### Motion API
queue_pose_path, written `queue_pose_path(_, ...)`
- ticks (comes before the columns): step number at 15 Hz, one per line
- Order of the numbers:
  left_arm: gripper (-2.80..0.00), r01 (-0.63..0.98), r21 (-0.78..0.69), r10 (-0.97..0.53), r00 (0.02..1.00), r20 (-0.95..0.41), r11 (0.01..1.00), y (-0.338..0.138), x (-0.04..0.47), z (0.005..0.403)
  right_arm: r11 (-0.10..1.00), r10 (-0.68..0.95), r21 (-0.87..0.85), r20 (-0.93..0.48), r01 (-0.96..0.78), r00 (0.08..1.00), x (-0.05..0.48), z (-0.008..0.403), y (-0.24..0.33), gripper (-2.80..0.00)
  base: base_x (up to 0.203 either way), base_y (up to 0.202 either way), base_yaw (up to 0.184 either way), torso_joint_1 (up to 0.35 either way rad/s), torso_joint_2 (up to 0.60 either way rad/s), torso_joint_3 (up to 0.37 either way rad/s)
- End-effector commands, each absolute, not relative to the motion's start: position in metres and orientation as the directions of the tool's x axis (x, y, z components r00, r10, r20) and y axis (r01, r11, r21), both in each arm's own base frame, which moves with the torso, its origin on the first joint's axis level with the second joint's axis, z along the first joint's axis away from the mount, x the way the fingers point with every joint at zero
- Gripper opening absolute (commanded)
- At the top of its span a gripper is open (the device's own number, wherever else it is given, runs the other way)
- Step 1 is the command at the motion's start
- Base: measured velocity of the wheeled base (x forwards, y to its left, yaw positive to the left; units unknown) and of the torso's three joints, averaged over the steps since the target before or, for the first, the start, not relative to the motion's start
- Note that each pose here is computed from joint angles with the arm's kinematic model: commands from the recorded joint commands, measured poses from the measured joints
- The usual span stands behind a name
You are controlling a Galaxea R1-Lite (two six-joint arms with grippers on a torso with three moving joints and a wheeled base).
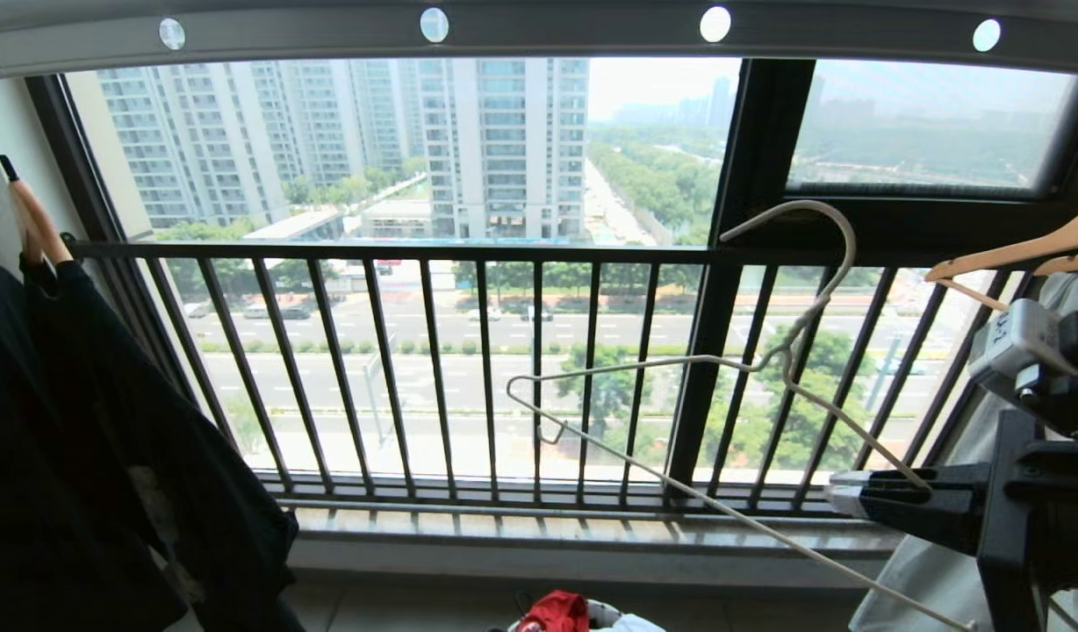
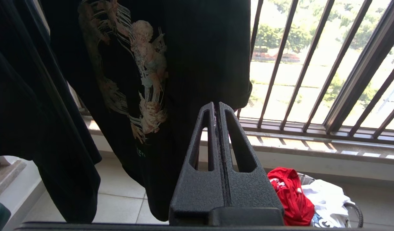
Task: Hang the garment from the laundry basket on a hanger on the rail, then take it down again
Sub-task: Pick up the clothes rack on the clothesline, then pick up clothes from the basket
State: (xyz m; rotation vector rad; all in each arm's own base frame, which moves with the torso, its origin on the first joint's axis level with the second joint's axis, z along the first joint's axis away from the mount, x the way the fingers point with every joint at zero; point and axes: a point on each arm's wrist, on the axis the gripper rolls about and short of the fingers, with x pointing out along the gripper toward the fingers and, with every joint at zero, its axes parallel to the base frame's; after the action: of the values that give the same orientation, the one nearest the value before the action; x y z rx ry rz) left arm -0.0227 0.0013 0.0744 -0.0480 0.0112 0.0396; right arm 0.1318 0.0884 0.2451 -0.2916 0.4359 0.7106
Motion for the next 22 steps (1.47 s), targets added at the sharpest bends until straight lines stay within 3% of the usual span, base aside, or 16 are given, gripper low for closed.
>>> queue_pose_path(1,-2.80,-0.040,-0.048,0.040,0.999,-0.012,0.998,0.001,-0.023,0.074,0.705,0.593,-0.056,-0.501,-0.707,0.631,0.160,0.232,0.096,-2.80,0.000,0.000,0.000,0.000,0.00,0.000)
queue_pose_path(6,-2.80,-0.040,-0.048,0.040,0.999,-0.012,0.998,0.001,-0.023,0.074,0.683,0.639,-0.039,-0.453,-0.730,0.622,0.192,0.221,0.112,-2.80,0.000,0.000,0.000,0.000,0.00,0.000)
queue_pose_path(18,-2.80,-0.040,-0.048,0.040,0.999,-0.012,0.998,0.001,-0.023,0.074,0.685,0.648,-0.050,-0.417,-0.727,0.638,0.178,0.228,0.104,-2.80,0.000,0.000,0.000,0.000,0.00,0.000)
queue_pose_path(22,-2.80,-0.040,-0.048,0.040,0.999,-0.012,0.998,0.001,-0.023,0.074,0.685,0.648,-0.052,-0.412,-0.727,0.640,0.176,0.228,0.103,-2.80,0.000,0.000,0.000,-0.125,0.28,0.152)
